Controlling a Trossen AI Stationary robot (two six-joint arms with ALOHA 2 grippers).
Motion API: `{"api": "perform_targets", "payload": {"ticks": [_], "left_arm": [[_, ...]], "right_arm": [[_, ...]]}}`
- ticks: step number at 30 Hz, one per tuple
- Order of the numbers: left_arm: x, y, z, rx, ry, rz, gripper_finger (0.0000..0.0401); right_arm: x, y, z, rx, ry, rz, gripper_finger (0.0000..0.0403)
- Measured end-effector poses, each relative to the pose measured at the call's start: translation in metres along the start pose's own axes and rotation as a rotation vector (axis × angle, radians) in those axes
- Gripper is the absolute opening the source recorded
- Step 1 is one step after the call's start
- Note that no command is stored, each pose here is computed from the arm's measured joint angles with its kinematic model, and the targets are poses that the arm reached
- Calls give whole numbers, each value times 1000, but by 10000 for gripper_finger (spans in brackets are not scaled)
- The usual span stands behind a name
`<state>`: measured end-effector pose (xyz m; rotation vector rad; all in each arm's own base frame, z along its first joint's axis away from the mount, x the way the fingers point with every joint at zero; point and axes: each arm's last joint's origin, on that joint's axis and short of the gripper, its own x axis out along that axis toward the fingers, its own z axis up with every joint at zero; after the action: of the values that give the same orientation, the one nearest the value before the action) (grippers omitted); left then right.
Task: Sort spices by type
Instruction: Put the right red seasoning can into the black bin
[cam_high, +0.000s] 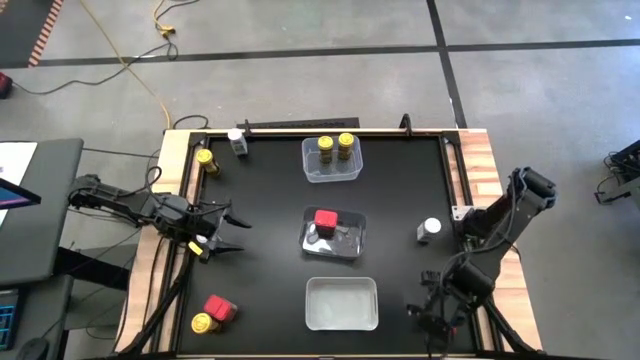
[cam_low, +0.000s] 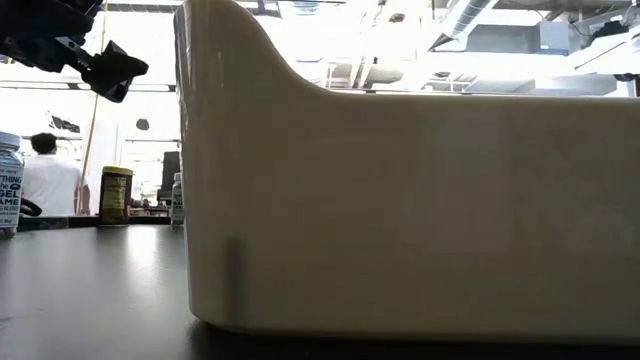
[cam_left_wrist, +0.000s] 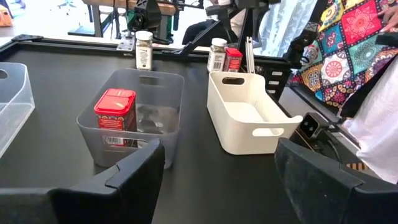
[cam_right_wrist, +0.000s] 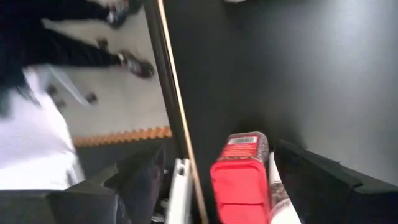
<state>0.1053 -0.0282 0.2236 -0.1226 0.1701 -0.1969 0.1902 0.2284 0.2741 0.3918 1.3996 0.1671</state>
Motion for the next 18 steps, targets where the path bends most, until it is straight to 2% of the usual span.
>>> {"api": "perform_targets", "payload": {"ticks": [3,11,18], "left_arm": [[0,0,0,-2,-1,0,292],[0,0,0,-21,0,0,292],[0,0,0,-24,-1,0,292]], "right_arm": [[13,4,-3,-83,26,-29,325],[42,8,-5,-151,82,-99,325],[45,9,-14,-217,118,-132,325]]}}
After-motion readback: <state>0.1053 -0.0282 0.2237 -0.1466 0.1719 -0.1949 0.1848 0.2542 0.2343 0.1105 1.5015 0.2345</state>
